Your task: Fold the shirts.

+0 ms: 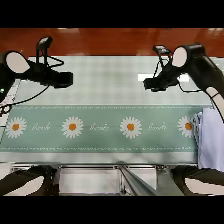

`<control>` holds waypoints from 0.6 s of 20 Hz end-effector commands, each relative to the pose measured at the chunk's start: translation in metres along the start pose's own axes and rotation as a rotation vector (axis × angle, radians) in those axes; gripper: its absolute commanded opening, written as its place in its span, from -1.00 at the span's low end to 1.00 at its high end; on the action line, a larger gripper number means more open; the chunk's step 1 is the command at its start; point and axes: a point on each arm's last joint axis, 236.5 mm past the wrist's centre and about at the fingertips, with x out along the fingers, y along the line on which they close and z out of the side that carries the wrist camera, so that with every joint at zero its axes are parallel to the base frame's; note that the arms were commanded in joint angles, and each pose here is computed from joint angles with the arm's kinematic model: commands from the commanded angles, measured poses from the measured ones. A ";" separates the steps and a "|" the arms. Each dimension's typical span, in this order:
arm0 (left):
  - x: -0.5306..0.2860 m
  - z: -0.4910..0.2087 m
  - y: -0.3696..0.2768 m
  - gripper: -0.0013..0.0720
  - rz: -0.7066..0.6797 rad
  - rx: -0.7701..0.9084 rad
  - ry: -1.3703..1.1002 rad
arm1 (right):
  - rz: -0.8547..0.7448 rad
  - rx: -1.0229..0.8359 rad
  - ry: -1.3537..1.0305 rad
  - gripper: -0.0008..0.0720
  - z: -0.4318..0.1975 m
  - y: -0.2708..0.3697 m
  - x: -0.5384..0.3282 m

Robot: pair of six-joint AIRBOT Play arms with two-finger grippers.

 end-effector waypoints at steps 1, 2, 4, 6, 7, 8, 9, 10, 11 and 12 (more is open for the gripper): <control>0.007 -0.017 0.016 -0.92 0.064 -0.010 0.062 | -0.125 -0.021 0.041 -0.89 -0.009 -0.016 0.013; 0.006 -0.020 0.016 -0.92 0.066 -0.010 0.077 | -0.126 -0.020 0.048 -0.89 -0.010 -0.016 0.013; 0.005 -0.029 0.017 -0.92 0.068 -0.011 0.116 | -0.126 -0.020 0.047 -0.89 -0.010 -0.016 0.013; 0.006 -0.028 0.017 -0.92 0.069 -0.011 0.111 | -0.126 -0.020 0.047 -0.89 -0.010 -0.016 0.013; 0.006 -0.028 0.017 -0.92 0.068 -0.011 0.111 | -0.126 -0.020 0.047 -0.89 -0.010 -0.016 0.013; 0.006 -0.028 0.017 -0.92 0.068 -0.011 0.111 | -0.126 -0.020 0.047 -0.89 -0.010 -0.016 0.013; 0.006 -0.028 0.017 -0.92 0.068 -0.011 0.111 | -0.125 -0.020 0.047 -0.89 -0.010 -0.016 0.013; 0.006 -0.028 0.017 -0.92 0.068 -0.011 0.111 | -0.126 -0.020 0.047 -0.89 -0.010 -0.016 0.013; 0.006 -0.028 0.017 -0.92 0.068 -0.011 0.111 | -0.125 -0.020 0.047 -0.89 -0.010 -0.016 0.013; 0.006 -0.028 0.017 -0.92 0.068 -0.011 0.111 | -0.126 -0.020 0.047 -0.89 -0.010 -0.016 0.013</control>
